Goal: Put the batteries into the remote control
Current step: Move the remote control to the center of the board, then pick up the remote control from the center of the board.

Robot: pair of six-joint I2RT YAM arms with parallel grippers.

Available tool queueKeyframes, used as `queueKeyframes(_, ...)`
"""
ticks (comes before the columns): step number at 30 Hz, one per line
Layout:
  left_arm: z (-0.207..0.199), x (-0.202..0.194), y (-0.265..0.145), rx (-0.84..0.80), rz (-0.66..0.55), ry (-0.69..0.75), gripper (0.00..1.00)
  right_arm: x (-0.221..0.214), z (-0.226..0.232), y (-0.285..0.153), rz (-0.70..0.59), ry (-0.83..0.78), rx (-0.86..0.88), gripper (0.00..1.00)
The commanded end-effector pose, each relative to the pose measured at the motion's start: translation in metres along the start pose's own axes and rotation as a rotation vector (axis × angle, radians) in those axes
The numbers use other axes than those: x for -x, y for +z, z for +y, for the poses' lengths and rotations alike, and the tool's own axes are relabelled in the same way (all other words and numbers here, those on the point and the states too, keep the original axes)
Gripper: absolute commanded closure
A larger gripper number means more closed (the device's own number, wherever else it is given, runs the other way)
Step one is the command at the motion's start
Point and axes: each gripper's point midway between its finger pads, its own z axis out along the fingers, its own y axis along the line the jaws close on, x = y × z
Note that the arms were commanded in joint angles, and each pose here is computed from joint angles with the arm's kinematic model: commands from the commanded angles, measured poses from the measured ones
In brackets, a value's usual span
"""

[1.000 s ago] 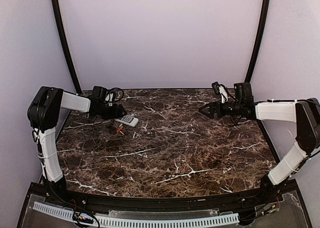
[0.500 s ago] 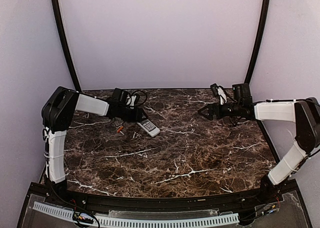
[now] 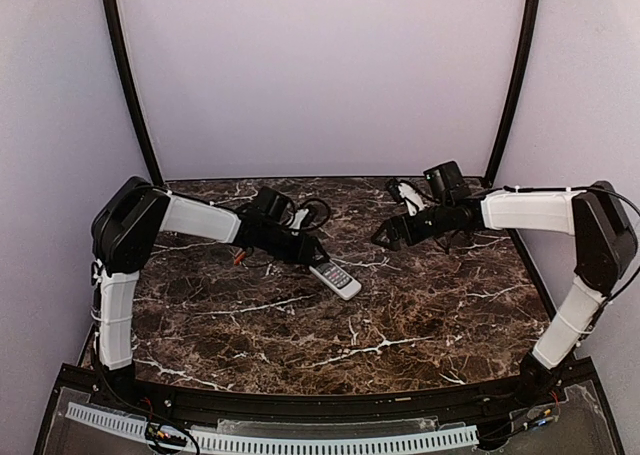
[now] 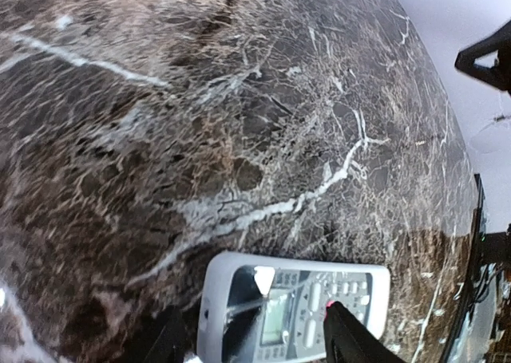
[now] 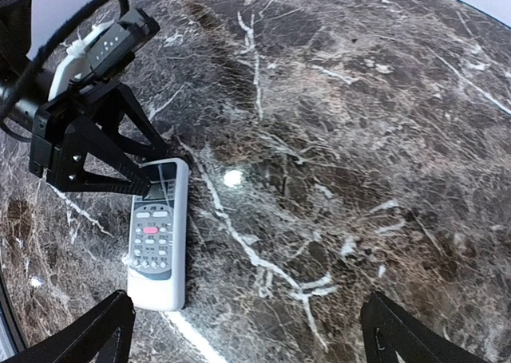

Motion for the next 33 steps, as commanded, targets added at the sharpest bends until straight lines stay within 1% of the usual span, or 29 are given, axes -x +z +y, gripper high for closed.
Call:
queueKeyframes(1, -0.012, 0.029, -0.056, 0.078, -0.083, 0.015, 0.36, -0.010, 0.020, 0.018, 0.134, -0.068, -0.033, 0.02)
queueKeyframes(2, -0.008, 0.042, -0.071, 0.110, -0.127, 0.003, 0.33, -0.013, 0.025, 0.023, 0.169, -0.080, -0.041, 0.01)
queueKeyframes(3, -0.004, 0.044, -0.078, 0.126, -0.140, -0.011, 0.30, -0.014, 0.030, 0.027, 0.199, -0.102, -0.053, 0.01)
queueKeyframes(4, 0.001, 0.055, -0.094, 0.149, -0.184, -0.030, 0.29, -0.019, 0.034, 0.030, 0.243, -0.127, -0.067, 0.02)
queueKeyframes(7, 0.012, 0.063, -0.123, 0.216, -0.243, -0.042, 0.21, -0.023, 0.049, 0.040, 0.324, -0.171, -0.075, 0.01)
queueKeyframes(8, 0.015, 0.067, -0.136, 0.259, -0.275, -0.029, 0.20, -0.023, 0.052, 0.043, 0.345, -0.176, -0.076, 0.01)
queueKeyframes(10, 0.018, 0.068, -0.152, 0.314, -0.300, -0.023, 0.18, -0.028, 0.060, 0.051, 0.390, -0.181, -0.069, 0.01)
queueKeyframes(12, 0.019, 0.069, -0.163, 0.339, -0.323, -0.021, 0.16, -0.026, 0.068, 0.056, 0.416, -0.186, -0.057, 0.01)
queueKeyframes(14, 0.017, 0.068, -0.170, 0.347, -0.341, -0.013, 0.13, -0.031, 0.073, 0.061, 0.448, -0.195, -0.055, 0.01)
queueKeyframes(17, 0.017, 0.067, -0.178, 0.368, -0.356, -0.003, 0.06, -0.037, 0.083, 0.071, 0.488, -0.200, -0.044, 0.01)
queueKeyframes(21, 0.018, 0.064, -0.190, 0.393, -0.396, -0.002, 0.02, -0.045, 0.085, 0.084, 0.542, -0.215, -0.077, 0.01)
queueKeyframes(26, 0.019, 0.057, -0.192, 0.395, -0.401, 0.000, 0.01, -0.049, 0.090, 0.098, 0.577, -0.233, -0.086, 0.02)
queueKeyframes(33, 0.024, 0.050, -0.195, 0.419, -0.412, -0.007, 0.02, -0.059, 0.087, 0.115, 0.630, -0.252, -0.125, 0.01)
